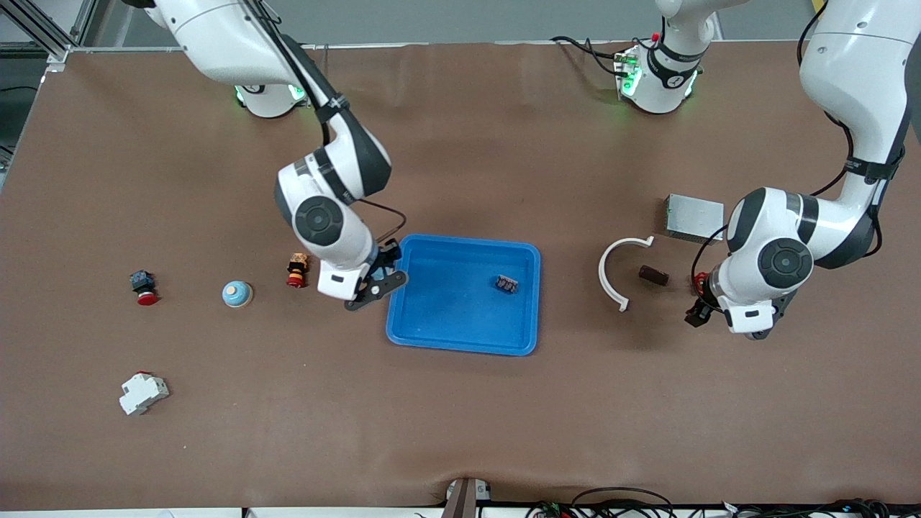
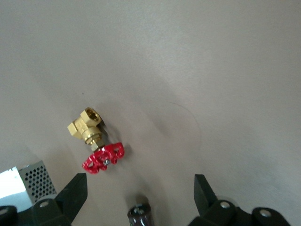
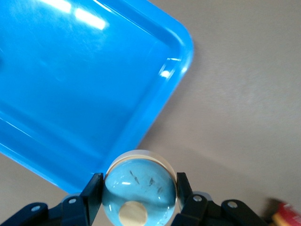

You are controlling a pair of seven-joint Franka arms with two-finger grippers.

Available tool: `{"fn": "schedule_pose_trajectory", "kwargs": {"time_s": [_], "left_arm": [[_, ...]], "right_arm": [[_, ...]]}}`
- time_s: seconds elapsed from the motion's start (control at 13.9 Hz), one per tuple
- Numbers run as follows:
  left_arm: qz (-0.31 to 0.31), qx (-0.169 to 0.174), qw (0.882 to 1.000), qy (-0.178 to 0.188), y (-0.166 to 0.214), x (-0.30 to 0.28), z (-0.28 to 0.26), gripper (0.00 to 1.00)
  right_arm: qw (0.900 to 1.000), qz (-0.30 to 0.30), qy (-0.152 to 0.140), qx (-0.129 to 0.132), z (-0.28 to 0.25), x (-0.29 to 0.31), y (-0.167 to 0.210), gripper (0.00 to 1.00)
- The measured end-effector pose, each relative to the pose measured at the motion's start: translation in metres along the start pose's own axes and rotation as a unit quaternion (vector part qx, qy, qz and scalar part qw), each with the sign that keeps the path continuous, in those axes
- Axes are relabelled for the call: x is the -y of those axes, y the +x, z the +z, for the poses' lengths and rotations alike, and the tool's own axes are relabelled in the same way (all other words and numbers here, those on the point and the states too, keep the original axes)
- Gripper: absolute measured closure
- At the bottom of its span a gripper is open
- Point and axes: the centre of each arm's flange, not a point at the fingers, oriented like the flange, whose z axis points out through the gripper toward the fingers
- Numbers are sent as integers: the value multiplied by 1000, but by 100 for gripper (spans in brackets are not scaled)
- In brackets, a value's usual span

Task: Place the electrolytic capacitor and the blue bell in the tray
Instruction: 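Reach the left gripper to the second capacitor while the right lifts the bell, then grasp the second capacitor with the left gripper while the right holds the bell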

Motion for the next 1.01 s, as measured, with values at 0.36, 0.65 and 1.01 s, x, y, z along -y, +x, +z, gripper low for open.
{"fn": "schedule_pose_trajectory", "kwargs": {"time_s": [0.36, 0.65, 1.01], "left_arm": [[-23, 9, 1000, -3, -15, 3, 16, 0], [-64, 20, 998, -10, -52, -4, 28, 0], [-90, 31, 995, -16, -73, 4, 50, 6]], "right_arm": [[996, 72, 8, -42, -6, 34, 14, 33], [994, 93, 12, -54, 31, 56, 19, 33], [994, 99, 11, -51, 49, 67, 19, 33]]}}
